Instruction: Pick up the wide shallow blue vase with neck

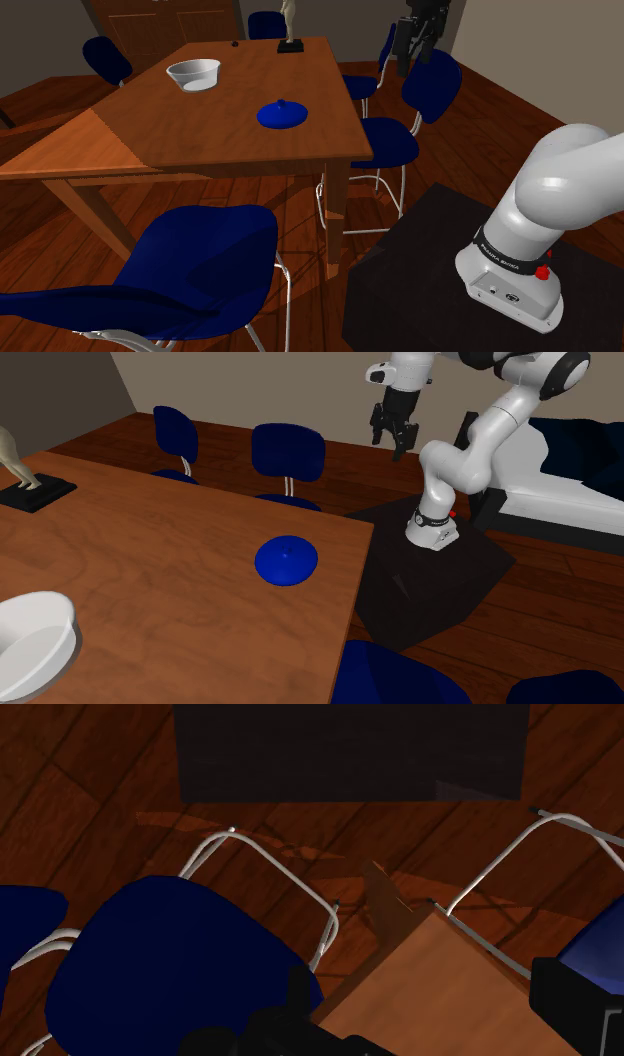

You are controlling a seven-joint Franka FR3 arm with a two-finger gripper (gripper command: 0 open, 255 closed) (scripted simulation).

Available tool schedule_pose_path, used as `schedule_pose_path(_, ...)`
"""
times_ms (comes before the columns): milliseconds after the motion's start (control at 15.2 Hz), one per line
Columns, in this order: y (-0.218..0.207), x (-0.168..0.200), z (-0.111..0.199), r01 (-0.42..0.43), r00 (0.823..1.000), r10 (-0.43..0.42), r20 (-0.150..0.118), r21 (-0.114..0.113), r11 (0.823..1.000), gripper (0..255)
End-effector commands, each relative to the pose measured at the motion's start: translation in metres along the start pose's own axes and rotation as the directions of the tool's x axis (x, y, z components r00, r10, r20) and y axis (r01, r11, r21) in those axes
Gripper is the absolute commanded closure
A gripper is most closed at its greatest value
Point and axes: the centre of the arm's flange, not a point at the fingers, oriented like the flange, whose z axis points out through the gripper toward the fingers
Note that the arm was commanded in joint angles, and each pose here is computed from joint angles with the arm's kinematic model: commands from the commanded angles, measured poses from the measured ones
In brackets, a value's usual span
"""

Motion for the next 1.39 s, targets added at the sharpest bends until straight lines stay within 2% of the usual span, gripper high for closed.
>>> schedule_pose_path(0,0.000,0.000,0.000,0.000,1.000,0.000,0.000,0.000,1.000,0)
schedule_pose_path(1320,-0.074,0.243,0.062,0.037,0.999,-0.036,-0.013,0.021,0.999,0)
